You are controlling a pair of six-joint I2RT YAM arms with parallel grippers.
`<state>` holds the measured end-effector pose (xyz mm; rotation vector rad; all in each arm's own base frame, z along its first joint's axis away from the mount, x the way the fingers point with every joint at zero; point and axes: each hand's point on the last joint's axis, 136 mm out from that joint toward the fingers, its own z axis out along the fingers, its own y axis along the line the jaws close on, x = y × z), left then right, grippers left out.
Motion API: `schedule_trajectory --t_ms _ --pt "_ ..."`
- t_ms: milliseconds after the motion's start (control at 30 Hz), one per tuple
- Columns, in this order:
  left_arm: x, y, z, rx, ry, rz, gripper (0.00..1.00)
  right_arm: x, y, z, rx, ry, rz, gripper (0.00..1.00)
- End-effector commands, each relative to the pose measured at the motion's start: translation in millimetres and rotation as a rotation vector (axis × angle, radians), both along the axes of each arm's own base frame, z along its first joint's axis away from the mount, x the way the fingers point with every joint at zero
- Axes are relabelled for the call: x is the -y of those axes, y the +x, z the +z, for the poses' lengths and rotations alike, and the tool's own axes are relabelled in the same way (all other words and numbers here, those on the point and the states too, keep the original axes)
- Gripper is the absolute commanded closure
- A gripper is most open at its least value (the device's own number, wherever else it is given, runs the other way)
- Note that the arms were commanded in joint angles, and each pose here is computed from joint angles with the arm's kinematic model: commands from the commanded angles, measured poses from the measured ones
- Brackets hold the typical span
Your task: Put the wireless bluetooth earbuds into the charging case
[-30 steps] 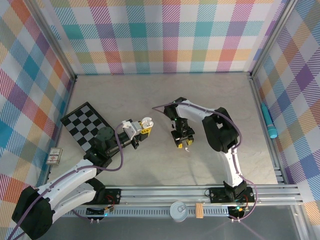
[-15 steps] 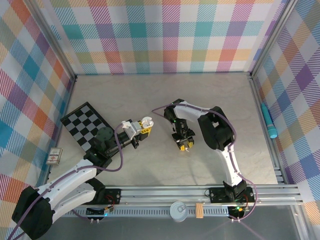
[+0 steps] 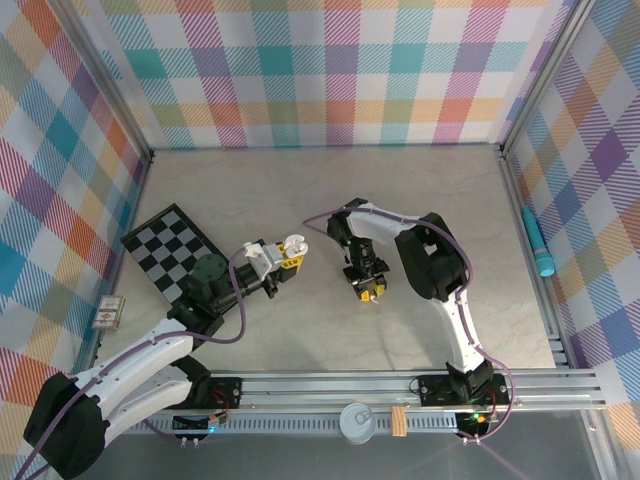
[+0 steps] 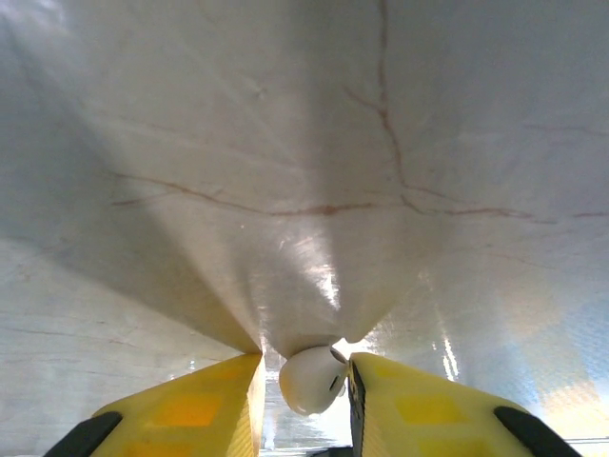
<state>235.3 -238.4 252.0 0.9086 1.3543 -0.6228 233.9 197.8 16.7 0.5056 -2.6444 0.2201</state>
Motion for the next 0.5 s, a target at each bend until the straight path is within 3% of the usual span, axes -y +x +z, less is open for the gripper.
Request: schedule_trajectory --t_ms 0,467 --pt "4.6 -7.4 17.2 0.045 -0.03 -0.041 0.97 1.5 3.9 -12.4 0.005 -0.026 0.029 0.72" --pt "5.2 -10.6 21.2 0.041 -0.034 -0.054 0.98 -1.2 5.3 -10.8 0.046 0.005 0.011 0.8"
